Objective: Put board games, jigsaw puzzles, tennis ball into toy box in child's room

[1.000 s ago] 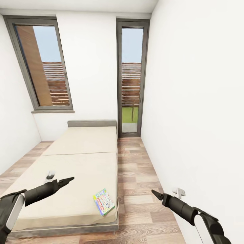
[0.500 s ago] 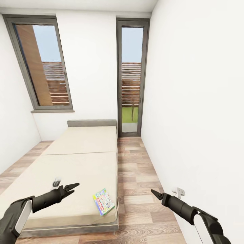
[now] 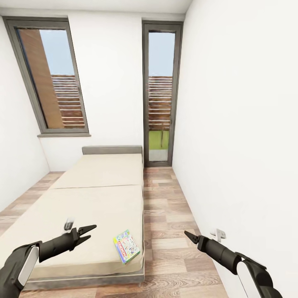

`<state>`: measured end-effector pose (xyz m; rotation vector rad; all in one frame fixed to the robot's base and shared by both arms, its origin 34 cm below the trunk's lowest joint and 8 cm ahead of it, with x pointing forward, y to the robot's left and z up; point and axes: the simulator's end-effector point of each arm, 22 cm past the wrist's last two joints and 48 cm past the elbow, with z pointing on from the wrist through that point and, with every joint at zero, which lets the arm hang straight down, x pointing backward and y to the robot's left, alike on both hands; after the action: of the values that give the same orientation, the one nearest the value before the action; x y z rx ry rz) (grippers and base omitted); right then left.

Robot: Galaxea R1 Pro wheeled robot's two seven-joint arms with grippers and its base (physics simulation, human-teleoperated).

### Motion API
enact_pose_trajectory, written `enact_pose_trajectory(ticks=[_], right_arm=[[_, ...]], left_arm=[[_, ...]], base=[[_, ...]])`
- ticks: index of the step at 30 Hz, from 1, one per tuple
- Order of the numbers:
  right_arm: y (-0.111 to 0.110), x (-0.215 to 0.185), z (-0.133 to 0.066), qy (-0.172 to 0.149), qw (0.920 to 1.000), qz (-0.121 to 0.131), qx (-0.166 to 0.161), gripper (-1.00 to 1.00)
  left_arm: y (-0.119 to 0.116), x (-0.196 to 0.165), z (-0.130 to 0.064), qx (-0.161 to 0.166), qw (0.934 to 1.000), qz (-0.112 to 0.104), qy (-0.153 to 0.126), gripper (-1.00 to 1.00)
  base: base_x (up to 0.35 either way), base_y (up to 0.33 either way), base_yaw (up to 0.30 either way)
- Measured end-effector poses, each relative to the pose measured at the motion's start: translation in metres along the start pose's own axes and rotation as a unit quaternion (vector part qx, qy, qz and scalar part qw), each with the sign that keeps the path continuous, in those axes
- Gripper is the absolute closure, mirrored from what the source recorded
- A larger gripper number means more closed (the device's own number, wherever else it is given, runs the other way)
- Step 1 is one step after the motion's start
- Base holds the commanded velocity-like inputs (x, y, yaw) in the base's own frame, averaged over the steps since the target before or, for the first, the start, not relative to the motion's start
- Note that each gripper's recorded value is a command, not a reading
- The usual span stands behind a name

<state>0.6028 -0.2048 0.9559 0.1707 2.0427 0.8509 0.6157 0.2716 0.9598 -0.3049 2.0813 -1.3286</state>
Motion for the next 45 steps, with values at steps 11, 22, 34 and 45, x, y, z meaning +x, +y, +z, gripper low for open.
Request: enact_pose_trajectory(ticks=[11,22,34,45], right_arm=[[-0.007,0.007,0.006,0.004,1.0,0.003,-0.002,-1.0],[-0.016,0.015,0.011,0.011,0.9999,0.005,-0.002,-1.0],[-0.023,0.028,0.02,0.019,0.9998,0.011,-0.005,-1.0],[-0.03,0.037,0.026,0.023,0.9997,0.011,-0.007,-1.0]], left_arm=[[0.011,0.006,0.005,0.001,0.9998,-0.016,0.008,-1.0],[0.037,0.02,0.015,-0.007,0.9988,-0.046,0.016,-1.0],[0.058,0.037,0.036,-0.004,0.9962,-0.083,0.026,-1.0],[0.067,0.046,0.05,0.003,0.9966,-0.078,0.025,-1.0]], base=[[0.0,0.0,0.0],[0.0,0.0,0.0],[0.0,0.0,0.0],[0.0,0.0,0.0]])
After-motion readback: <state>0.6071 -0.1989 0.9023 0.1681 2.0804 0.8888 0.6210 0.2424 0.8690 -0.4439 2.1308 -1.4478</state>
